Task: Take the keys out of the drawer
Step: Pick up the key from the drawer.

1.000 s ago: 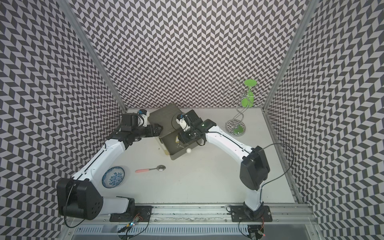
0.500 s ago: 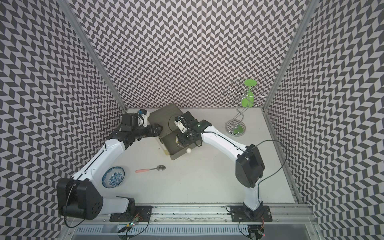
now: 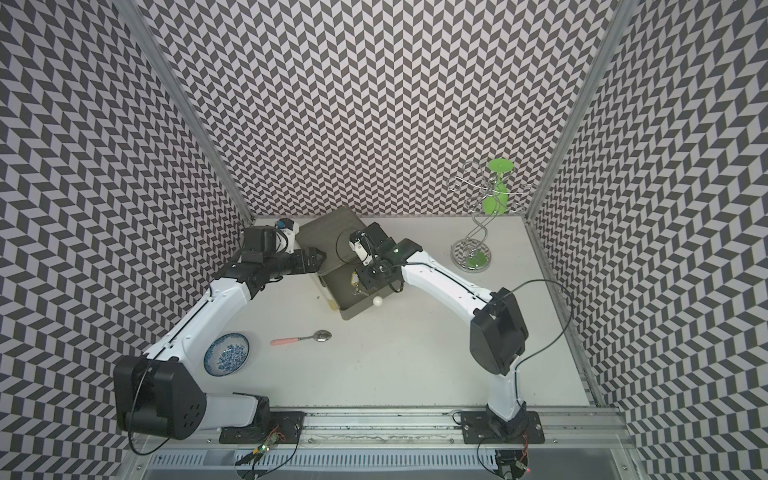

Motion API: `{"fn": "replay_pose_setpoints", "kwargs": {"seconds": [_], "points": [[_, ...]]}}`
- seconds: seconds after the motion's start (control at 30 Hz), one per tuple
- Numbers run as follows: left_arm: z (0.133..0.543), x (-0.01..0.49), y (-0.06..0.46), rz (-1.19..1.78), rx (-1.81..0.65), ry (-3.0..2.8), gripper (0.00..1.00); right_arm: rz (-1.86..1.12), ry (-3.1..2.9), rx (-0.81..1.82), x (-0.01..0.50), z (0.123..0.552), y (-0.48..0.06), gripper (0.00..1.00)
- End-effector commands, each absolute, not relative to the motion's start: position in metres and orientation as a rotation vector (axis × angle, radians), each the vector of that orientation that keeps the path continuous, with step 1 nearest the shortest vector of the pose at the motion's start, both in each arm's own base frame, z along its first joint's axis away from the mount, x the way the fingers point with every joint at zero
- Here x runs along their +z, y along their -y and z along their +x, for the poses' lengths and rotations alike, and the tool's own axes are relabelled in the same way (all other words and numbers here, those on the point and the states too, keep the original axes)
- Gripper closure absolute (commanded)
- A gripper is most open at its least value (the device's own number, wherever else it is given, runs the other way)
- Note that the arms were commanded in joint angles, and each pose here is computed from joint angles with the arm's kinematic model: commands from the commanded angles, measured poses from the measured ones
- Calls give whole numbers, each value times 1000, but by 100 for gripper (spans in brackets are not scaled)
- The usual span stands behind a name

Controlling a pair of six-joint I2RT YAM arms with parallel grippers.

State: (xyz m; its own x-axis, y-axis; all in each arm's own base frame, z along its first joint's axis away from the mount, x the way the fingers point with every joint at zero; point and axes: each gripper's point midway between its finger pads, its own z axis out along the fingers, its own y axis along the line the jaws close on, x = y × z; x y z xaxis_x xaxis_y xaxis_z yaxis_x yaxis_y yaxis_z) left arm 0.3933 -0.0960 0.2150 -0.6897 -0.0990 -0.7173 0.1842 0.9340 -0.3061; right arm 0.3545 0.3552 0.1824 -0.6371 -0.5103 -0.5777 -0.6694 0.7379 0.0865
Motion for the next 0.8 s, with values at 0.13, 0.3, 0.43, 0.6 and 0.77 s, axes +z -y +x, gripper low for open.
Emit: {"fn": "replay_pose_setpoints", "kwargs": {"seconds": [0.13, 0.3, 0.43, 0.6, 0.77], "points": [[370, 162, 85, 63, -367, -2491, 1, -911, -2398, 387, 178, 362, -365, 60], [370, 162, 84, 62, -362, -2493, 1, -896, -2406, 373, 177, 368, -367, 68], [371, 162, 84, 64, -361, -2491, 1, -886, -2403, 349, 179, 370, -365, 76], [371, 160, 84, 64, -361, -2495, 1, -869, -2399, 327, 182, 372, -362, 86], [373, 160, 85, 62, -368, -2499, 1, -842, -2366, 336, 202, 371, -359, 90]]}}
